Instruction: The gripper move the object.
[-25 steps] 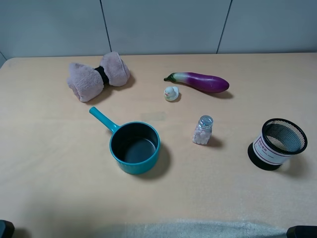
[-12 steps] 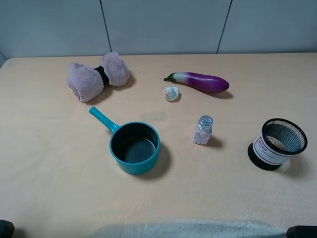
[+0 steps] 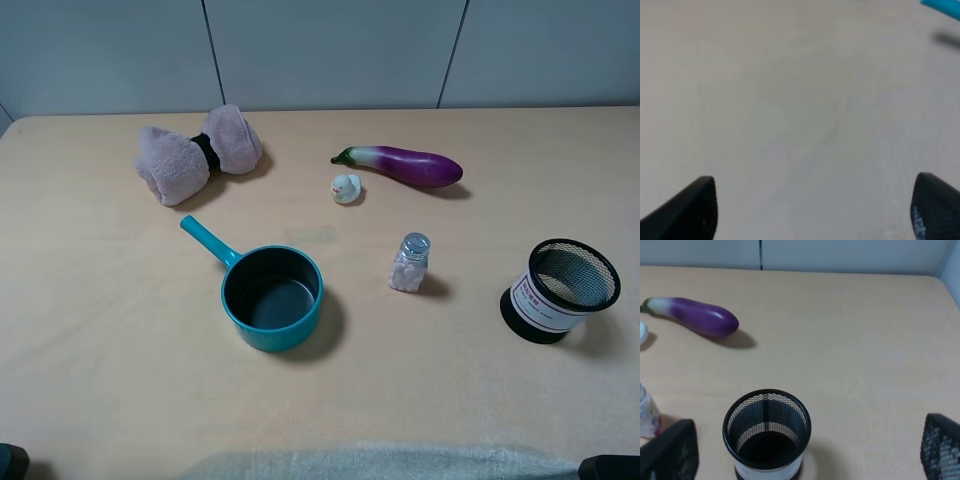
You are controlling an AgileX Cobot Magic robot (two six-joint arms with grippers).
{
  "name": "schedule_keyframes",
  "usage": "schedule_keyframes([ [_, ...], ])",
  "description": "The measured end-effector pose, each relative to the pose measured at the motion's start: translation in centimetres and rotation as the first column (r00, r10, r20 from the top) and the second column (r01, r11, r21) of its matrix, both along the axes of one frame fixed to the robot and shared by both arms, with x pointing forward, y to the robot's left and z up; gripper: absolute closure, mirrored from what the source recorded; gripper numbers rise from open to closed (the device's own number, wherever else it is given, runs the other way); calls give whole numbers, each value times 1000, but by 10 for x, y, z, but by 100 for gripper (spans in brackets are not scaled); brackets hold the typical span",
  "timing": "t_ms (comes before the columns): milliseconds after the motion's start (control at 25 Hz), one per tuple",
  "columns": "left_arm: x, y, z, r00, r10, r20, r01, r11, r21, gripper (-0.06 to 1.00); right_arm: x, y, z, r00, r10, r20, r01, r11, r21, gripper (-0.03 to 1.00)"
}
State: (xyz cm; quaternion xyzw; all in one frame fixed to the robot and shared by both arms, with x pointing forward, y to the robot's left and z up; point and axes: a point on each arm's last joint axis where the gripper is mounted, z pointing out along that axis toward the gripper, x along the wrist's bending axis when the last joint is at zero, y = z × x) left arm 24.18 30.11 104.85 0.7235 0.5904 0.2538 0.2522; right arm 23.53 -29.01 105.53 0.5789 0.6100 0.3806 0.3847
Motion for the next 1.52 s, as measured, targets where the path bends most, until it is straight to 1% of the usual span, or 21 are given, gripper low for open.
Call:
schedule_keyframes([
  [120,-3,-2,-6,1000,17,5,-17,1000,-18,17,0,0,0,1000,0,1,0,1000,0,29],
  [320,-18,-2,-7,993,42,107,-39,999,-29,17,0,0,0,1000,0,1,0,1000,0,29],
  [440,-23,-1,-8,988,41,147,-37,999,-32,17,0,0,0,1000,0,1,0,1000,0,29],
  [720,-22,-2,-9,986,39,160,-35,999,-31,17,0,0,0,1000,0,1,0,1000,0,29],
  [960,-15,-3,-12,979,40,202,-31,998,-47,17,0,0,0,1000,0,1,0,1000,0,29],
  [1520,-14,-3,-11,978,40,207,-31,998,-47,17,0,0,0,1000,0,0,0,1000,0,29],
])
